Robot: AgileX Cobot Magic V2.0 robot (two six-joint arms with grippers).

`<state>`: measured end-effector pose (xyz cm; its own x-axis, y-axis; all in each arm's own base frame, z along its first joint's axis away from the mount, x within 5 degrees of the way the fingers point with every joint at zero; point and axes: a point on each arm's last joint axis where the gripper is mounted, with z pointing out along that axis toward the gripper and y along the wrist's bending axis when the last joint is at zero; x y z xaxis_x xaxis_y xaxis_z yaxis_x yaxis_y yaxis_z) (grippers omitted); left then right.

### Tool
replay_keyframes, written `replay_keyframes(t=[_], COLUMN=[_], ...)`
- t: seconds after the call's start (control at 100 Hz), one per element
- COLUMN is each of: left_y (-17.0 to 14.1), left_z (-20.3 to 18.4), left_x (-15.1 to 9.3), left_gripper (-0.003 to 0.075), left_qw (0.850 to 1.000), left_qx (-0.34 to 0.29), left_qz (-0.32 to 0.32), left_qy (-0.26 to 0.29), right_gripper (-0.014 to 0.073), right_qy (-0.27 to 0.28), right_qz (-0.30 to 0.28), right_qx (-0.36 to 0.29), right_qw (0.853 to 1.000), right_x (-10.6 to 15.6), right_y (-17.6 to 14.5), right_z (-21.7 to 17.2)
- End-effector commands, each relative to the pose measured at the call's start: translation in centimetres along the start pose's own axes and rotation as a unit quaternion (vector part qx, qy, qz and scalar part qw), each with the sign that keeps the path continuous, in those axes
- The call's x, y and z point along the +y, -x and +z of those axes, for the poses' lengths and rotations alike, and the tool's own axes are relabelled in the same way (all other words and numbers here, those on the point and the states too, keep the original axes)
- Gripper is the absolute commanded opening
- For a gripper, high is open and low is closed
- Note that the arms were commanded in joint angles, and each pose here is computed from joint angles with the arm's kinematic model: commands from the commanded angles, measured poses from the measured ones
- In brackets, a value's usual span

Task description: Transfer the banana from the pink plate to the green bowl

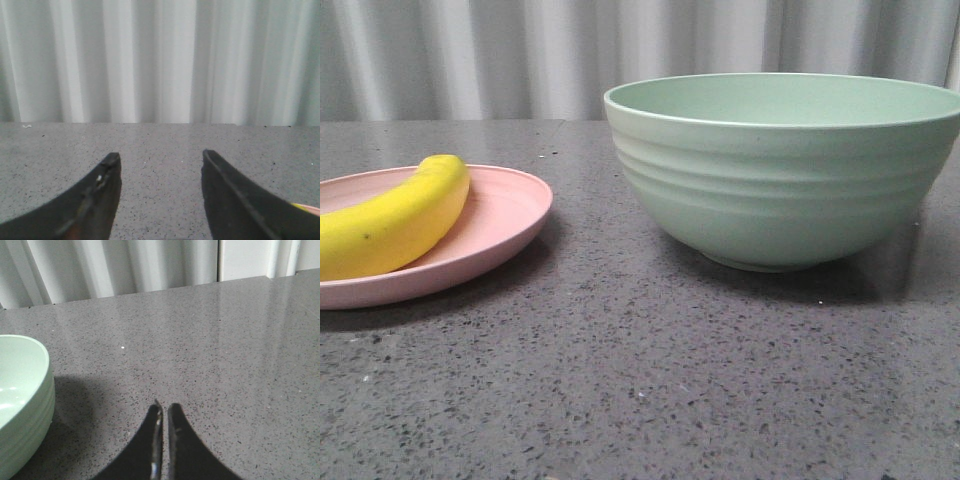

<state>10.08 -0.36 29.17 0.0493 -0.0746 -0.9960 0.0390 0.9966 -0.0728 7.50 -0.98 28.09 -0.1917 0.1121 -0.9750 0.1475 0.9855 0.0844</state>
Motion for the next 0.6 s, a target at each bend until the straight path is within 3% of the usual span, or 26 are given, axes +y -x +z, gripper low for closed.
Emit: replay_keyframes(t=[0.0,0.33,0.47,0.59], left_y=[2.0,3.4,3.3,2.3], left_z=[0.4,2.5,3.7,4.7], left_x=[-0.1,-2.2,-3.9,-5.8], left_gripper=[0.0370,0.0370,0.0370,0.0370], left_qw=[0.999,0.995,0.983,0.963], left_qx=[-0.054,0.064,0.140,0.212], left_qz=[-0.001,-0.001,0.009,0.026], left_qy=[-0.003,-0.073,-0.121,-0.167], right_gripper=[-0.0071,-0.0071,-0.0071,-0.0071], right_qy=[0.000,0.000,0.000,0.000], right_qz=[-0.003,-0.003,-0.003,-0.003], right_qx=[-0.046,-0.047,-0.047,-0.047], right_qw=[0.999,0.999,0.999,0.999], right_x=[0.1,0.1,0.1,0.1], right_y=[1.8,1.8,1.8,1.8], right_z=[-0.1,-0.2,-0.2,-0.2])
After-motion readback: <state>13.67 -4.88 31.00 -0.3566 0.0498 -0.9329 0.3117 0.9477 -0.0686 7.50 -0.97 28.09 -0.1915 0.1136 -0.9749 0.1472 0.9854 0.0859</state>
